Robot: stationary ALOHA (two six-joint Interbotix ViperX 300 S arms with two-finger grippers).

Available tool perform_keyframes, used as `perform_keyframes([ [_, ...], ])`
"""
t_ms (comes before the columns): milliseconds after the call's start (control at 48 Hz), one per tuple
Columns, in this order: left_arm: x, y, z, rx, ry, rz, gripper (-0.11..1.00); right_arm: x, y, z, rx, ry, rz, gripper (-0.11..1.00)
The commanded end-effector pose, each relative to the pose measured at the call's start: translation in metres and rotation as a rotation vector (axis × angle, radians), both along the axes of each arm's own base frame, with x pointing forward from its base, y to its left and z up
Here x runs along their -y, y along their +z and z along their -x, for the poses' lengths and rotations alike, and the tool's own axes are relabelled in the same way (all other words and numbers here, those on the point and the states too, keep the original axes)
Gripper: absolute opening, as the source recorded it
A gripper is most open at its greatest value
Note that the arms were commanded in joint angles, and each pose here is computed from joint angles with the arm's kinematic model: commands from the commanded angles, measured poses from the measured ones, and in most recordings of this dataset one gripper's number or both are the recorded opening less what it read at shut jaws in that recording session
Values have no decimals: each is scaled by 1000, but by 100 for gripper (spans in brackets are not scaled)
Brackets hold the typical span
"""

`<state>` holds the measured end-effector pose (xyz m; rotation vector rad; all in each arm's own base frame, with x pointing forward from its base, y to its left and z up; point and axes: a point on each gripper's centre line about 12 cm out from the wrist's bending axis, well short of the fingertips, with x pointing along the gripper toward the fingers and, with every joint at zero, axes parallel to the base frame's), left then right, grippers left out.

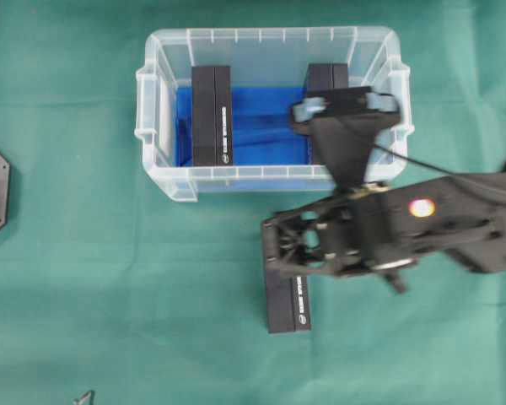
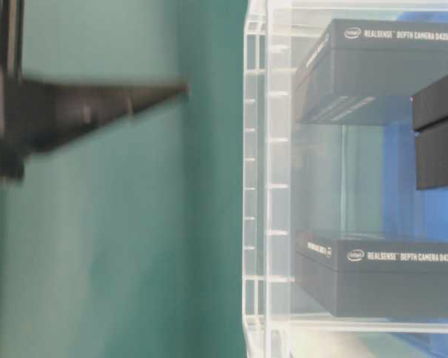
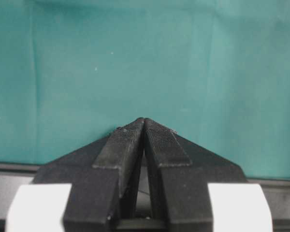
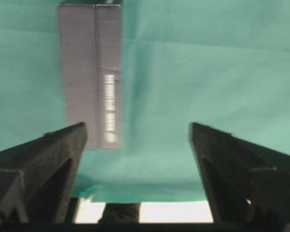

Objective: Take the box out of the case with the right arm.
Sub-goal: 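Open the right gripper and release the box on the table, then withdraw the right gripper to the right side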

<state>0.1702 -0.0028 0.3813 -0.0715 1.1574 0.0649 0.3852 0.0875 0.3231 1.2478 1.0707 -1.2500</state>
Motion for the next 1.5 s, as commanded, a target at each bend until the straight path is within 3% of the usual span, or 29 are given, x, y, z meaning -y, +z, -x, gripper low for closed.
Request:
perform_keyframes([
  [0,-1,8,-1,26,3,-2,0,1,18,22,53,-1,-16,89],
  [562,-1,8,-1,26,-7,-8,0,7,10,148,52,-38,-38,89],
  [1103,-1,8,0,28,-7,-8,0,18,10,149,74,-28,-15,89],
  [1290,-1,9,0,29,-7,-8,0,43,10,146,69,-16,-1,89],
  [1478,-1,9,0,29,-7,-8,0,85,11,142,55,21,24,89],
])
